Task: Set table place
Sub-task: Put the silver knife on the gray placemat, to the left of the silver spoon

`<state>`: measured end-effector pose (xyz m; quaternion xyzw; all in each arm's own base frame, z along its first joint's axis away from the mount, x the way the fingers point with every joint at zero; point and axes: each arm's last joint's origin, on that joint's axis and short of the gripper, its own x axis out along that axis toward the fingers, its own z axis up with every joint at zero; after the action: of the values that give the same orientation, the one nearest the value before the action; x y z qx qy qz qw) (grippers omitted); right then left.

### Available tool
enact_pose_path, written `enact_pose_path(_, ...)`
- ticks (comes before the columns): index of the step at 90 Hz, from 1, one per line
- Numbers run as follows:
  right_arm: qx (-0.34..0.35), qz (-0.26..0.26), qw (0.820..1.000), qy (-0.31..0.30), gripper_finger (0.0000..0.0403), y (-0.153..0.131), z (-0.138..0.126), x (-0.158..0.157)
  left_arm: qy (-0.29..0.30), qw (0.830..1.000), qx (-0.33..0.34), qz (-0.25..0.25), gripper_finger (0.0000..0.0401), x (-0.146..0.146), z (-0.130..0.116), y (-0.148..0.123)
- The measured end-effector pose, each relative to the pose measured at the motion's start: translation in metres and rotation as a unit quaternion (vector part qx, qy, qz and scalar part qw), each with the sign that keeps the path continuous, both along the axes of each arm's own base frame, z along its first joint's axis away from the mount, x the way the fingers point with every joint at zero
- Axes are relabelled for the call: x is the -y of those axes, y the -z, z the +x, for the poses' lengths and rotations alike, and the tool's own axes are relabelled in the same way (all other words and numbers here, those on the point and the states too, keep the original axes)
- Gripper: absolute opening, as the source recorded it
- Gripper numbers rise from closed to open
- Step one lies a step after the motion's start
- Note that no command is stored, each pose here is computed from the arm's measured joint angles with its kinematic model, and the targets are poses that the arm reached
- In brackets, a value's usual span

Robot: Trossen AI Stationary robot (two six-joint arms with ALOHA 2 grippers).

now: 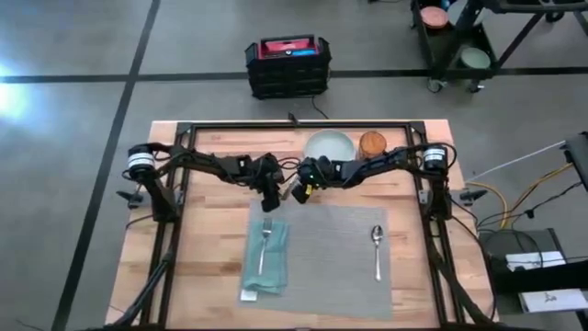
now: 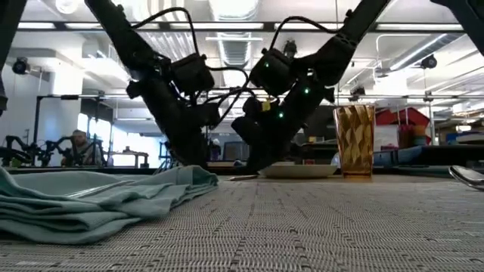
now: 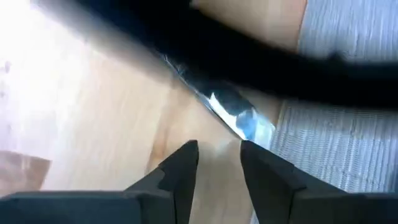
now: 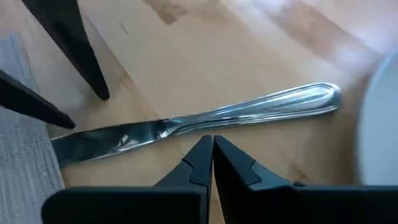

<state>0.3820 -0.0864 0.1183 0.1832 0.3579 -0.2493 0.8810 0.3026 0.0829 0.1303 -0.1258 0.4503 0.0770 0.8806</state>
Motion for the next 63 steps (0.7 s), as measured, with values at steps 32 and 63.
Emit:
enact_pose_path(32, 0.025, -0.026, 0.999, -0.012, 0.0, -0.001, 0.025, 0.01, -0.009, 1.0, 0.011, -0.004, 0.0114, 0.0, 0.0, 0.002)
enact_pose_path(63, 0.025, -0.028, 0.999, -0.027, 0.0, 0.004, 0.048, 0.018, -0.008, 1.0, 0.02, -0.001, 0.0114, -0.001, 0.001, 0.001)
